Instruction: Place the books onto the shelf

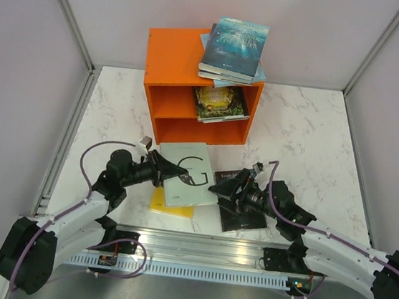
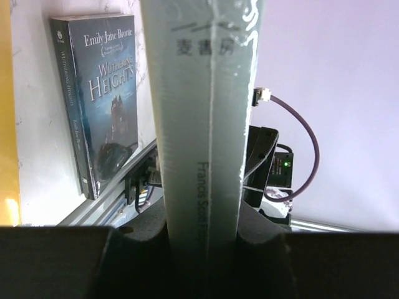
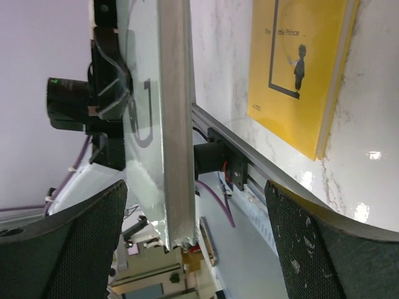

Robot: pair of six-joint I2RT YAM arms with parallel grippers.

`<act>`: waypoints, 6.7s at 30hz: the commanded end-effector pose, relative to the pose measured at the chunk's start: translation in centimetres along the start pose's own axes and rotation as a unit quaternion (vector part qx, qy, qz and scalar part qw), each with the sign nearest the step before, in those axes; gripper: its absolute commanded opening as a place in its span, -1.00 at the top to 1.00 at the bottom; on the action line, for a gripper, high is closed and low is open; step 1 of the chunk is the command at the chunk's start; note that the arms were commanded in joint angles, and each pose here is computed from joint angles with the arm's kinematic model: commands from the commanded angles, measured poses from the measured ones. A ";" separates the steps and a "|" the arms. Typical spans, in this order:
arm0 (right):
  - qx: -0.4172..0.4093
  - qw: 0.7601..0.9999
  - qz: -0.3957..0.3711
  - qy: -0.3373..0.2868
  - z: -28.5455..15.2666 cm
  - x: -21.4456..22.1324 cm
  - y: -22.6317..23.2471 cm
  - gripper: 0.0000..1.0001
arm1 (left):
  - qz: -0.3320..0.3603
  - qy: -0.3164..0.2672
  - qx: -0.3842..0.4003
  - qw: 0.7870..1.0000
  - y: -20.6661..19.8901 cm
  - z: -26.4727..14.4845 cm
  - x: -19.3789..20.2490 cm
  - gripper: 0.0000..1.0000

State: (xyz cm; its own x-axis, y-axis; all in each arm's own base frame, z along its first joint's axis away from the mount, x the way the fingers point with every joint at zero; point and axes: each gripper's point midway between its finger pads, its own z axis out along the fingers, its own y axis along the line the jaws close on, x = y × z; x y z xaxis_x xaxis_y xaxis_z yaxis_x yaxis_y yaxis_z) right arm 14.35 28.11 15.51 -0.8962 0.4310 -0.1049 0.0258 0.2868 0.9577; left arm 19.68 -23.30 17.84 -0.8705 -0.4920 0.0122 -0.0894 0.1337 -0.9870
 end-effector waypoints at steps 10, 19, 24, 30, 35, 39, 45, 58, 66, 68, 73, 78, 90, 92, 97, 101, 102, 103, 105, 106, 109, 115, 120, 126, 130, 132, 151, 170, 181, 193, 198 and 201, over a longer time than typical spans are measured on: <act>-0.113 0.991 0.065 -0.004 2.4 -0.6 7.6 -0.36 | -0.002 -0.053 0.141 0.989 -5.8 -1.4 -1.2 0.95; -0.141 0.987 0.075 -0.007 2.5 -0.9 9.7 1.00 | -0.008 -0.058 0.074 0.996 -3.4 -1.1 -1.3 0.90; -0.132 0.989 0.058 -0.024 1.8 -1.3 10.0 1.00 | 0.026 -0.008 0.035 0.999 -2.6 -0.7 0.0 -0.13; -0.135 0.989 0.050 -0.041 0.8 -1.9 11.0 1.00 | 0.068 0.016 0.010 0.998 -2.5 -2.0 0.9 -0.56; -0.134 0.990 0.020 -0.044 0.6 -2.1 12.9 1.00 | 0.103 0.008 -0.008 0.995 -3.4 -3.6 0.3 -1.00; -0.153 0.987 0.006 -0.044 0.4 -2.4 15.6 1.00 | 0.143 -0.004 -0.042 0.989 -3.9 -4.8 0.2 -0.99; -0.173 0.984 0.001 -0.046 -0.1 -2.7 18.2 1.00 | 0.172 -0.019 -0.053 0.983 -4.7 -5.6 0.1 -1.00; -0.207 0.972 -0.009 -0.107 -0.6 -11.1 22.3 1.00 | 0.180 -0.025 -0.057 0.982 -5.2 -5.7 -0.2 -0.99; -0.215 0.968 -0.025 -0.128 -0.2 -18.0 23.8 1.00 | 0.183 -0.031 -0.056 0.981 -5.5 -5.8 -0.3 -1.00; -0.210 0.969 -0.021 -0.132 0.6 -19.4 23.7 1.00 | 0.183 -0.033 -0.057 0.981 -5.5 -5.8 -0.4 -0.99; -0.182 0.973 -0.013 -0.139 2.5 -22.7 22.2 1.00 | 0.182 -0.037 -0.058 0.981 -5.7 -5.8 -0.5 -0.99; -0.156 0.976 0.004 -0.152 3.3 -24.9 20.2 0.86 | 0.185 -0.038 -0.060 0.980 -5.6 -5.7 -0.6 -0.99; -0.089 0.987 0.035 -0.128 3.0 -24.6 14.6 -0.29 | 0.183 -0.031 -0.078 0.979 -4.8 -5.4 -1.1 -1.00; -0.078 0.989 0.030 -0.120 2.8 -24.0 13.9 -0.30 | 0.177 -0.028 -0.086 0.980 -4.3 -5.1 -1.2 -0.99; -0.048 0.992 0.046 -0.108 1.9 -22.3 11.0 -0.34 | 0.169 -0.022 -0.100 0.980 -3.3 -4.8 -1.4 -0.99; -0.037 0.993 0.052 -0.102 1.4 -21.5 9.7 -0.33 | 0.165 -0.020 -0.105 0.981 -2.9 -4.7 -1.5 -0.99; -0.035 0.993 0.052 -0.103 1.2 -21.5 9.6 -0.33 | 0.166 -0.019 -0.105 0.980 -2.9 -4.7 -1.5 -0.99; -0.035 0.993 0.053 -0.102 1.2 -21.4 9.5 -0.33 | 0.165 -0.019 -0.107 0.980 -2.8 -4.6 -1.5 -0.99; -0.035 0.993 0.052 -0.104 1.1 -21.4 9.5 -0.31 | 0.164 -0.018 -0.107 0.980 -2.7 -4.6 -1.5 -0.99; -0.035 0.993 0.052 -0.103 1.1 -21.4 9.6 -0.29 | 0.163 -0.018 -0.109 0.980 -2.6 -4.6 -1.5 -0.99; -0.039 0.993 0.049 -0.102 0.9 -21.4 9.9 -0.15 | 0.164 -0.016 -0.109 0.980 -2.5 -4.6 -1.5 -0.99; -0.036 0.993 0.049 -0.105 0.7 -21.2 9.7 0.45 | 0.164 -0.016 -0.112 0.980 -2.3 -4.7 -1.4 -0.99; -0.033 0.992 0.051 -0.112 1.1 -21.8 9.5 0.70 | 0.164 -0.017 -0.112 0.980 -2.3 -4.7 -1.5 -0.98; -0.023 0.990 0.053 -0.127 2.7 -24.2 9.5 0.80 | 0.162 -0.015 -0.111 0.980 -2.2 -4.8 -1.2 -0.98; -0.023 0.989 0.051 -0.135 3.5 -25.7 9.8 0.81 | 0.162 -0.014 -0.111 0.980 -2.3 -5.0 -1.0 -0.98; -0.019 0.989 0.055 -0.137 3.8 -26.1 9.5 0.63 | 0.164 -0.014 -0.110 0.980 -2.4 -5.1 -0.9 -0.98; 0.085 0.989 -0.032 -0.119 -2.5 -17.6 4.4 -0.38 | 0.145 -0.031 -0.291 0.945 3.8 -6.6 -3.5 -0.99; 0.237 0.961 -0.140 0.022 6.0 -2.8 -6.9 -0.36 | 0.096 -0.057 -0.488 0.866 15.4 -7.8 -9.0 -0.98; 0.288 0.948 -0.133 0.033 10.2 -2.3 -12.5 -0.30 | 0.131 0.021 -0.385 0.913 18.7 -3.4 -5.3 -0.95; 0.331 0.936 -0.102 0.053 9.7 -0.7 -17.0 -0.26 | 0.140 0.072 -0.188 0.969 11.7 -1.0 -1.1 -0.67; 0.341 0.933 -0.103 0.044 7.9 -0.7 -17.4 -0.26 | 0.138 0.071 -0.205 0.966 11.7 -1.8 -0.7 0.51; 0.344 0.931 -0.115 0.039 6.3 -0.8 -17.1 -0.26 | 0.136 0.079 -0.212 0.964 12.2 -2.0 -0.5 0.95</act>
State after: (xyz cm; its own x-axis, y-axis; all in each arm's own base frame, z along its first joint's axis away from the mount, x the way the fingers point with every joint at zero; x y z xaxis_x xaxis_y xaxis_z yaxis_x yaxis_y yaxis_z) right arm 20.79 34.16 2.85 -0.9195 0.2917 -0.2634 0.0155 0.6965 0.7174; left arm 18.75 -19.69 6.24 -0.9377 -0.2880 -0.1945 -0.0135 0.5896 -0.8076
